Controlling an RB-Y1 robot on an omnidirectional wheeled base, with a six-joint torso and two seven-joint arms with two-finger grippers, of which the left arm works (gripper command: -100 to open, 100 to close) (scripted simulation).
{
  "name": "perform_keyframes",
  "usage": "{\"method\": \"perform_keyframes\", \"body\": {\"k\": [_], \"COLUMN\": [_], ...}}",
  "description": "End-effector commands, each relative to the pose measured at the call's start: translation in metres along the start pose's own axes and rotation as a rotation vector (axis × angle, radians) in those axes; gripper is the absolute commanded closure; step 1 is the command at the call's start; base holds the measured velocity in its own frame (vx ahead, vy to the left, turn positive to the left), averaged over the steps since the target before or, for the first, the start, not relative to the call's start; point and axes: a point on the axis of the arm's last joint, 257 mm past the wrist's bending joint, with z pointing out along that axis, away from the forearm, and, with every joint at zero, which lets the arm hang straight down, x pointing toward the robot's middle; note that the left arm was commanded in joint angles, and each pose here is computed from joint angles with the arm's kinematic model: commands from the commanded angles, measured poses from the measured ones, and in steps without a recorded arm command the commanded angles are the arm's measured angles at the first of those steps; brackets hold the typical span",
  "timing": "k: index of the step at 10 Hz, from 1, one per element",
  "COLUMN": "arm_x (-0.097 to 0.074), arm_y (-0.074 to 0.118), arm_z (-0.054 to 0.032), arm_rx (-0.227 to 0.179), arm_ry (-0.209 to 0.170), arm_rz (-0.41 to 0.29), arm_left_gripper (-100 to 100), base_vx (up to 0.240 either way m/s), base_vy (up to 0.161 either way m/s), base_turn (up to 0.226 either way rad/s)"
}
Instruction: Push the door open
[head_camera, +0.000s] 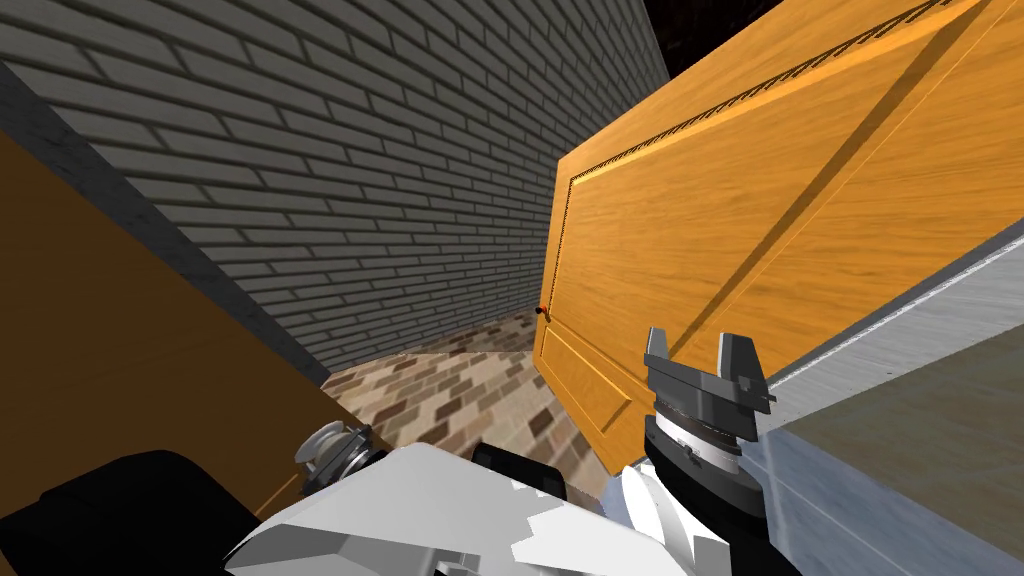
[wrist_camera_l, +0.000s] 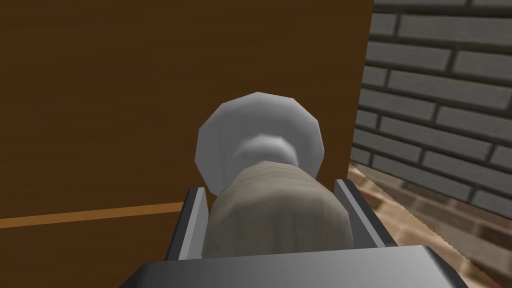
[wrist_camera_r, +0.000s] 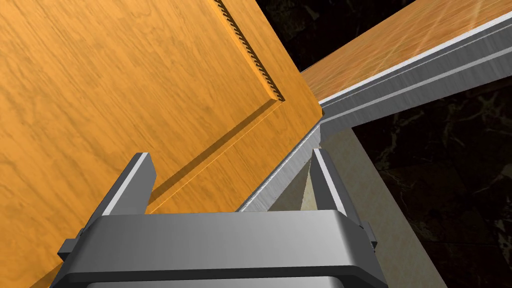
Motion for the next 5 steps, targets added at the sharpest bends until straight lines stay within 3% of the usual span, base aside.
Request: {"method": "perform_keyframes", "body": {"k": [1,5], "arm_x": [0.003,0.003], "arm_y": [-0.022,-0.049], "arm_z": [0.0067,0.0095], "arm_rx": [0.050,0.117], "arm_ry": [0.014,0.013], "arm_rz": [0.006,0.005], "arm_left_gripper": [100,100], "base_vx": [0.123,0.120], "base_vy": [0.131,0.158], "base_turn": [0.057,0.044]}}
